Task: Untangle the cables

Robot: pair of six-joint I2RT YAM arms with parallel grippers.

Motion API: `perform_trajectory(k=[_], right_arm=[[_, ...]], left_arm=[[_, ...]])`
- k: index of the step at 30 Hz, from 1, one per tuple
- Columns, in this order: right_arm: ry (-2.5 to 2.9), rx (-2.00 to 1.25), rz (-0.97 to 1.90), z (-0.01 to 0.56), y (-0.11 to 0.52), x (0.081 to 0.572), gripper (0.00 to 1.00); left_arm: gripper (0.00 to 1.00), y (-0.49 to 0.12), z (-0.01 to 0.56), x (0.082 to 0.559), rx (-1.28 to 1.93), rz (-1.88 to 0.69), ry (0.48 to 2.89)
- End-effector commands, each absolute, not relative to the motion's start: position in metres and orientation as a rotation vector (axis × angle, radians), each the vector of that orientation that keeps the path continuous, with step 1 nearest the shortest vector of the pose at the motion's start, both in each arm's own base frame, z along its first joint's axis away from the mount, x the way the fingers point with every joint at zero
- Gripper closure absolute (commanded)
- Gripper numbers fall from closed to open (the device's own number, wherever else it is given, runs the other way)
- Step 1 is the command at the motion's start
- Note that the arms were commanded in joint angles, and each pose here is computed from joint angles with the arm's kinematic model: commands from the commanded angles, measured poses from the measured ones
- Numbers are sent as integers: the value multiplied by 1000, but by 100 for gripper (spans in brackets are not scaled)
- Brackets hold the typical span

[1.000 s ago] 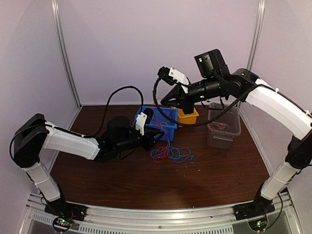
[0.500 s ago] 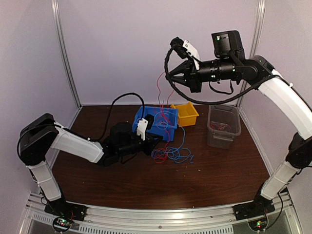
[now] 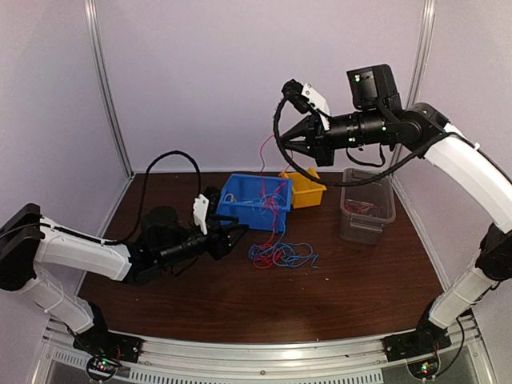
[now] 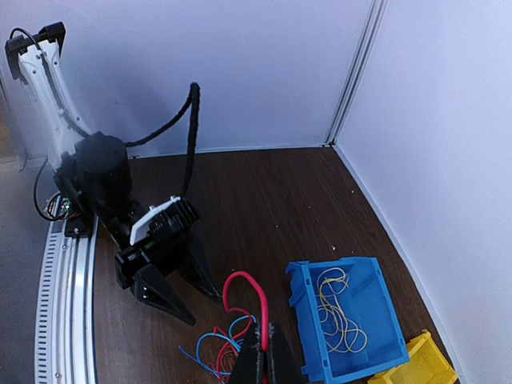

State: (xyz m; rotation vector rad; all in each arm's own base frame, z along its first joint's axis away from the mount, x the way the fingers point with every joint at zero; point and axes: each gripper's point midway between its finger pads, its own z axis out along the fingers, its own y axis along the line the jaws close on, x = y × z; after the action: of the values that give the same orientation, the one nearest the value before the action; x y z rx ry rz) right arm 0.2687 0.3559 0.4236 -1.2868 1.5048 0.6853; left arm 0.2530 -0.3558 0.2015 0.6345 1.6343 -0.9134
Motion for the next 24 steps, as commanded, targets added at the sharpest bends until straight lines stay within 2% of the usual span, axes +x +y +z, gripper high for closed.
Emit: perform_trajectory(k=[1,10,15,17,21,24], right_arm=[[1495,-1269,691,422,350,266,100],[1524,-1279,732,405,356,266,100],[1530,-1290,780,402,361,262,100],[1529,-1293,796,402,362,261,100],[1507,-1277,794,416,359,259,100],[1459,-1249,758,440,353,260,100]], left_arm=[[55,-368,256,242,689,-951,1464],[43,-396,281,257,611,-978,1440],[44,-411,269,290,512,-904,1539],[50,-422,260,294,534,-902,1548],[73,-436,238,293,586,-930,1558],[79,-435,222,287,598,-959,1565]])
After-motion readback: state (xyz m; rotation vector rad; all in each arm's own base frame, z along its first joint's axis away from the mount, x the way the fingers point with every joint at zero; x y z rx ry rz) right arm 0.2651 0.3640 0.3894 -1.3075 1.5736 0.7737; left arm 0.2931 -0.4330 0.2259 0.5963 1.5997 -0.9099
